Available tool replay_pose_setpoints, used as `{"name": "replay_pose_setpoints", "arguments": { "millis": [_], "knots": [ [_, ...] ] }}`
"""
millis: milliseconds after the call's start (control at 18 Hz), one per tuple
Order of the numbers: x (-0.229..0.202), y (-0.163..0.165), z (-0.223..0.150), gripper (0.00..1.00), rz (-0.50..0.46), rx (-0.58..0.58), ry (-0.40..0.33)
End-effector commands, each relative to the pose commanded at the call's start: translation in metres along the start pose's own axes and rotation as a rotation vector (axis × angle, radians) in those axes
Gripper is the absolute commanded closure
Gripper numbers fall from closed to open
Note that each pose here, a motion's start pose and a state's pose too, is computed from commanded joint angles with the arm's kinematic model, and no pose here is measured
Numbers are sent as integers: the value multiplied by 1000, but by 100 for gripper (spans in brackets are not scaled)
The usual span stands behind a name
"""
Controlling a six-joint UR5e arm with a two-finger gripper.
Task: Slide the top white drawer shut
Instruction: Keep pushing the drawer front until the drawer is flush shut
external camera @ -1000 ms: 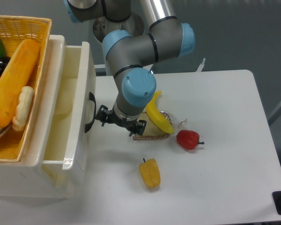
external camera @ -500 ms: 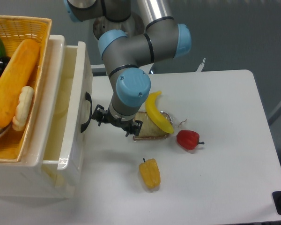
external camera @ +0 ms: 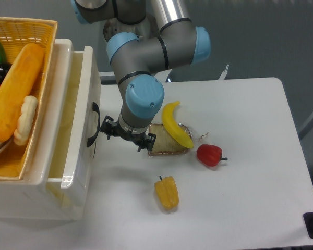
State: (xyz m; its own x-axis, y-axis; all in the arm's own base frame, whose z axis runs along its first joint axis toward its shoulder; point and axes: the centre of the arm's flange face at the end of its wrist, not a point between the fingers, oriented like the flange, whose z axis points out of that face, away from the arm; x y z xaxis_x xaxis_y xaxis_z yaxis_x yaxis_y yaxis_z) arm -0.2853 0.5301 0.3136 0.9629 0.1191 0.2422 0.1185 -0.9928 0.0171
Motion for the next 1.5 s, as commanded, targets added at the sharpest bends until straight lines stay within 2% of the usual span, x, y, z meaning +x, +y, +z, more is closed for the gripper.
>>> {"name": "replay_pose_setpoints", "arguments": {
  "millis": [1500],
  "knots": [
    [13,-4,6,0,-11,-11,17]
  ]
}}
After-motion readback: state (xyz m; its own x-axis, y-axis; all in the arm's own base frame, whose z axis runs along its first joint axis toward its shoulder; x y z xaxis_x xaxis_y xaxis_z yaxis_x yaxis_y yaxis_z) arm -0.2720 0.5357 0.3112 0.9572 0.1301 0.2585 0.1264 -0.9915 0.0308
